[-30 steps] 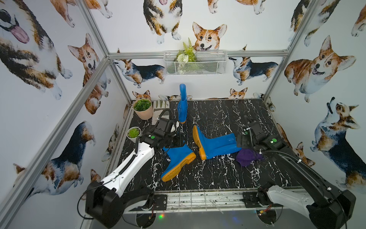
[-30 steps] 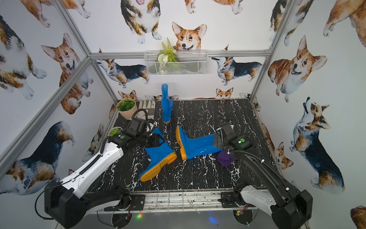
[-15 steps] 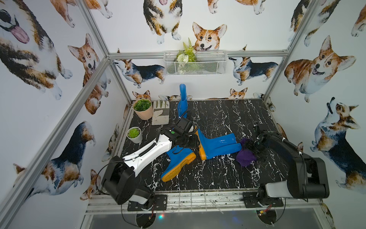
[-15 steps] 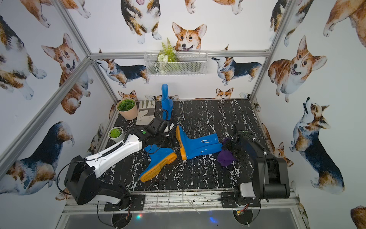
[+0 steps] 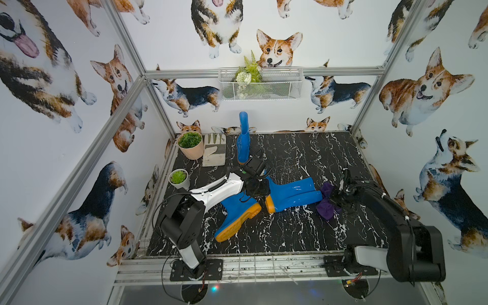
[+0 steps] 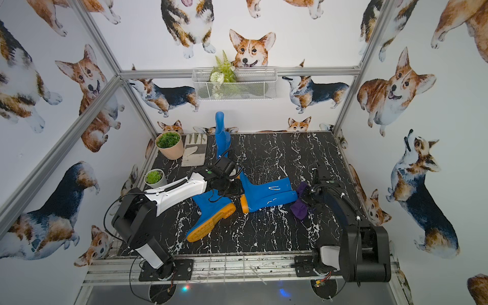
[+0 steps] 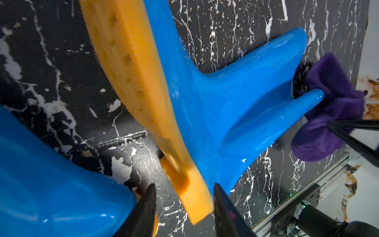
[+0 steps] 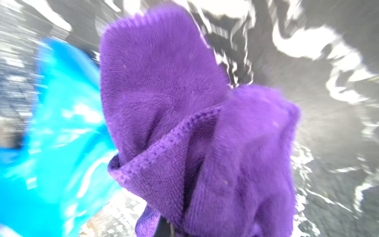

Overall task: Wipe the rubber boots with a cloth
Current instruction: Pick up the cleaning item at the center of the board, then wipe the dirt off the rubber boot.

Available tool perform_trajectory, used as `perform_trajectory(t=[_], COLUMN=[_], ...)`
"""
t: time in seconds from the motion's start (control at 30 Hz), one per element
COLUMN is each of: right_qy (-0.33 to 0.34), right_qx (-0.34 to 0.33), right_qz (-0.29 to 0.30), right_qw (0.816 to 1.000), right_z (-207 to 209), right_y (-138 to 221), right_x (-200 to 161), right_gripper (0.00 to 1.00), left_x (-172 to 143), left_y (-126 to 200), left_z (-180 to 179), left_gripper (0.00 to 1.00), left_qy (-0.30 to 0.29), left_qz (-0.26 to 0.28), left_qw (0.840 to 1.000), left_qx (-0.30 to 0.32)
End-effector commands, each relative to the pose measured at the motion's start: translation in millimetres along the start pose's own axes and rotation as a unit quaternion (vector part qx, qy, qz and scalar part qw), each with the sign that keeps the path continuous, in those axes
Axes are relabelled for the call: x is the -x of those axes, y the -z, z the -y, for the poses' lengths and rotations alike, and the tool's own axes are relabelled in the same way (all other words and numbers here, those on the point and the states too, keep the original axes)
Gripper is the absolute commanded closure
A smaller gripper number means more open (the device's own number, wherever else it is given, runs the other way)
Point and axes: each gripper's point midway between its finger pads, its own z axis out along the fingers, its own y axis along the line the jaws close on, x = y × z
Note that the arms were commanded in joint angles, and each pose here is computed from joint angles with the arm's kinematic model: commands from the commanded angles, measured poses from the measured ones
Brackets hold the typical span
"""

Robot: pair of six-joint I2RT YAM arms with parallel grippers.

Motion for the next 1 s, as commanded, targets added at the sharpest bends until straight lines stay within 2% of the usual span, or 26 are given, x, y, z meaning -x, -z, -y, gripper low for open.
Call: perform_trajectory(t=[0.0,0.13,0.3,0.43,0.63,0.7,0.77,0.83,0.93,0.97], right_qy=[0.018,0.051,0.168,0.242,0.277,0.282,0.286,0.292,0.301,0.304], right_qx=[0.011,0.039,0.05,0.068,0.081,0.095,0.101,0.09,0.068,0.059], right_qz=[0.044,0.062,0.074,0.035,-0.043,-0.058,-0.068,-0.074,-0.07,-0.071], right_qw=[0.999,0.996,0.982,0.967,0.956,0.953,0.95,0.949,0.949,0.948], right_z=[-2.7,-21.5,-78.3,-125.8,-161.2,-173.9,-183.1,-184.7,-183.5,-182.1], right_y=[39.3,71.7,83.9,53.5,2.7,-11.2,-21.9,-31.9,-43.8,-48.8], right_x=[1.8,-6.1,-28.6,-56.0,-74.8,-78.7,-80.6,-79.3,-74.2,-73.2], right_gripper=[1.0,1.0,1.0,1.0,1.0,1.0,1.0,1.0,1.0,0.89], left_x=[3.5,-5.9,-21.1,-30.6,-35.5,-36.0,-35.2,-32.6,-30.6,-32.0], left_y=[-13.6,-29.2,-38.7,-38.7,-30.5,-30.3,-29.5,-28.0,-30.1,-34.4], left_z=[12.2,33.8,48.9,41.0,27.0,24.2,23.8,26.9,36.7,41.6], left_gripper=[0.55,0.59,0.72,0.87,0.96,0.96,0.85,0.66,0.57,0.56], left_qy=[-0.008,-0.035,-0.058,-0.057,-0.075,-0.075,-0.071,-0.064,-0.049,-0.041], left_qz=[0.0,-0.022,-0.038,-0.041,-0.037,-0.037,-0.034,-0.024,-0.014,-0.018], left_qw=[1.0,0.999,0.998,0.998,0.996,0.996,0.997,0.998,0.999,0.998], left_qx=[-0.007,-0.013,-0.007,0.004,0.025,0.026,0.024,0.015,-0.016,-0.034])
